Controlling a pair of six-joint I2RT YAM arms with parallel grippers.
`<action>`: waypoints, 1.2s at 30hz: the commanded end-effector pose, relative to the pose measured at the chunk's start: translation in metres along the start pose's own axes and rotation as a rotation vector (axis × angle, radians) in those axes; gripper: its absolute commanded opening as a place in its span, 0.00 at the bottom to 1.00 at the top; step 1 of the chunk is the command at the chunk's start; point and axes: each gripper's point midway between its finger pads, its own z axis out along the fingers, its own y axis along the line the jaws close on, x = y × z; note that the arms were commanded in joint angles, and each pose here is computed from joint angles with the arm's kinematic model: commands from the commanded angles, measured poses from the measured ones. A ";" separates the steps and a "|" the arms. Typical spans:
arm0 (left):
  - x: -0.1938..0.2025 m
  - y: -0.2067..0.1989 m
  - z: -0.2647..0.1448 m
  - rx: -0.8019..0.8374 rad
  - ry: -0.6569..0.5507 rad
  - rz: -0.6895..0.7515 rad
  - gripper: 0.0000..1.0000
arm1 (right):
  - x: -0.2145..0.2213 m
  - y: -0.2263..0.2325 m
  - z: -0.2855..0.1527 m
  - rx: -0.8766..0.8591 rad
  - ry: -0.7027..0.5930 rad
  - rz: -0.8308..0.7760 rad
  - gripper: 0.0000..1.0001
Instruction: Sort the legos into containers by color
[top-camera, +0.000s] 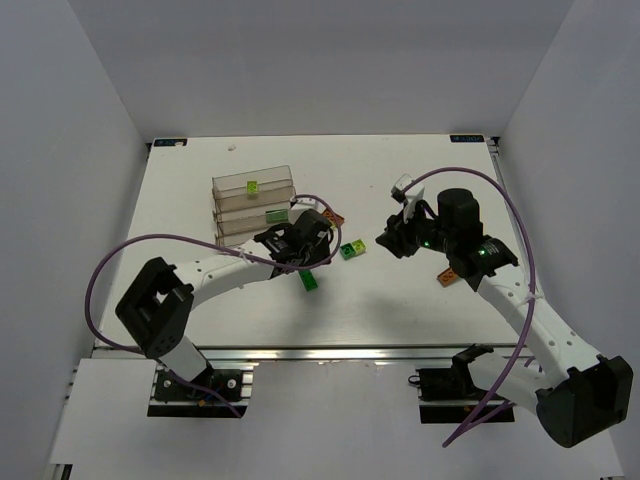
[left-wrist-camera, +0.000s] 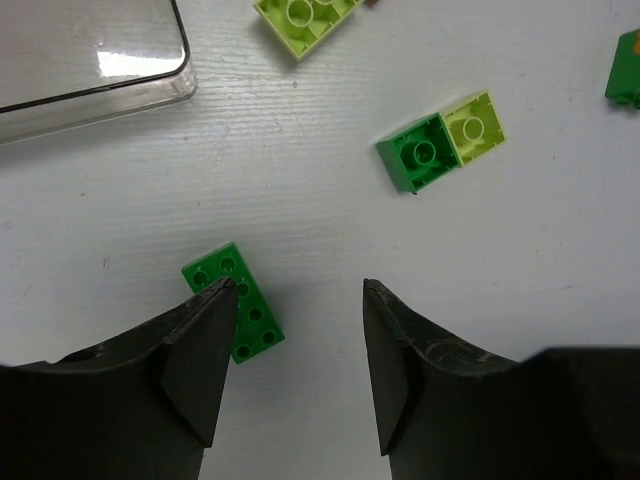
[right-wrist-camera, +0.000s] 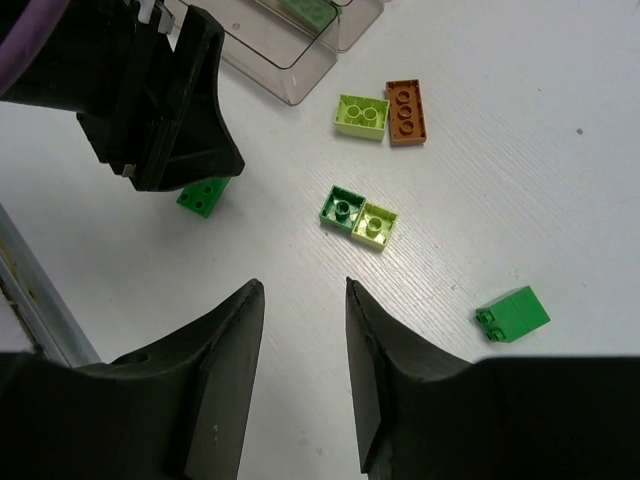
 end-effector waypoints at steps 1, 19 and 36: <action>-0.012 0.008 -0.003 -0.091 -0.037 -0.058 0.63 | -0.007 -0.005 0.001 0.021 -0.029 -0.035 0.44; 0.022 0.024 0.023 -0.196 0.060 -0.073 0.81 | 0.001 -0.003 0.009 0.008 0.000 -0.042 0.45; 0.051 0.028 0.041 -0.211 0.148 -0.077 0.72 | 0.001 -0.003 0.010 0.008 -0.001 -0.043 0.45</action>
